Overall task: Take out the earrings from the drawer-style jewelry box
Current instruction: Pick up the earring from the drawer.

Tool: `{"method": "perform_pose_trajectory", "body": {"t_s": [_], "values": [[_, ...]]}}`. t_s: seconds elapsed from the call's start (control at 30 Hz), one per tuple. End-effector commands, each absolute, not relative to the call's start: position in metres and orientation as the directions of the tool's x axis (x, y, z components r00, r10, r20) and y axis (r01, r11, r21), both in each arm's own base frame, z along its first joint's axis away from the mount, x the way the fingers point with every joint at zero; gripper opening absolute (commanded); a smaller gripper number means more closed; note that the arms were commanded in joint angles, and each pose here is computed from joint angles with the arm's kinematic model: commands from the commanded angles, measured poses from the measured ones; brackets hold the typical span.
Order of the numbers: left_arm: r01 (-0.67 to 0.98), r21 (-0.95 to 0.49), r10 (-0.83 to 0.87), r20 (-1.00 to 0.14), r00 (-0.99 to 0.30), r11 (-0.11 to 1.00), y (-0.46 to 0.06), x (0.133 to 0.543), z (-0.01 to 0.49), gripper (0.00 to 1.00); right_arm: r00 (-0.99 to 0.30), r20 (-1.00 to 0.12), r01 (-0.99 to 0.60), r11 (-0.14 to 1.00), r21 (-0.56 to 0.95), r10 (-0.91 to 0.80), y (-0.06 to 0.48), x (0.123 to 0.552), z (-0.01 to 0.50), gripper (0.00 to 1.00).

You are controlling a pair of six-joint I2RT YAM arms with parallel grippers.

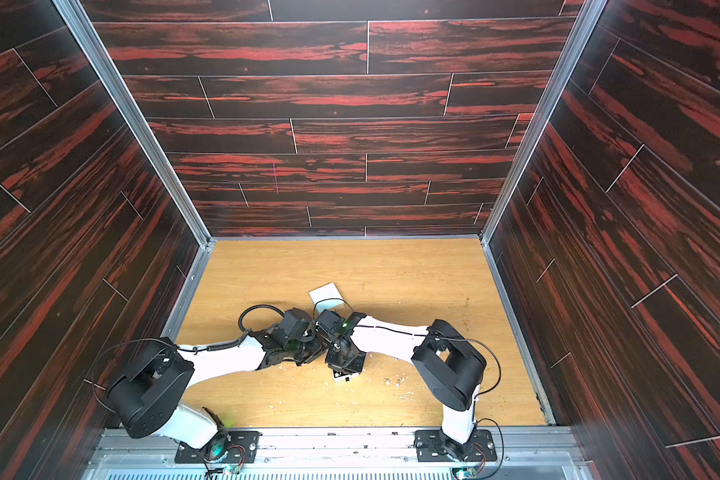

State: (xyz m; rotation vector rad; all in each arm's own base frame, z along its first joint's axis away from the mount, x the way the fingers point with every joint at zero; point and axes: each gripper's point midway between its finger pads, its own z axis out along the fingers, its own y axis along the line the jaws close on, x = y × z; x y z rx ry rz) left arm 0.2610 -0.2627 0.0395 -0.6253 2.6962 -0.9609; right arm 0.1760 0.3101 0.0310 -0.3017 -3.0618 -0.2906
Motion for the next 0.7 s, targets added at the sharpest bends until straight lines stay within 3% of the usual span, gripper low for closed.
{"method": "perform_pose_trajectory", "body": {"t_s": [0.0,0.67], "values": [[-0.371,-0.552,-0.467,-0.037,-0.884,0.747,-0.245,0.248,0.015,0.32,-0.976,0.078,0.216,0.961,0.175,0.205,0.312,0.178,0.028,0.17],[-0.368,-0.550,-0.462,-0.037,-0.886,0.750,-0.246,0.248,0.014,0.32,-0.982,0.031,0.187,0.955,0.231,0.185,0.325,0.192,0.050,0.10]]}}
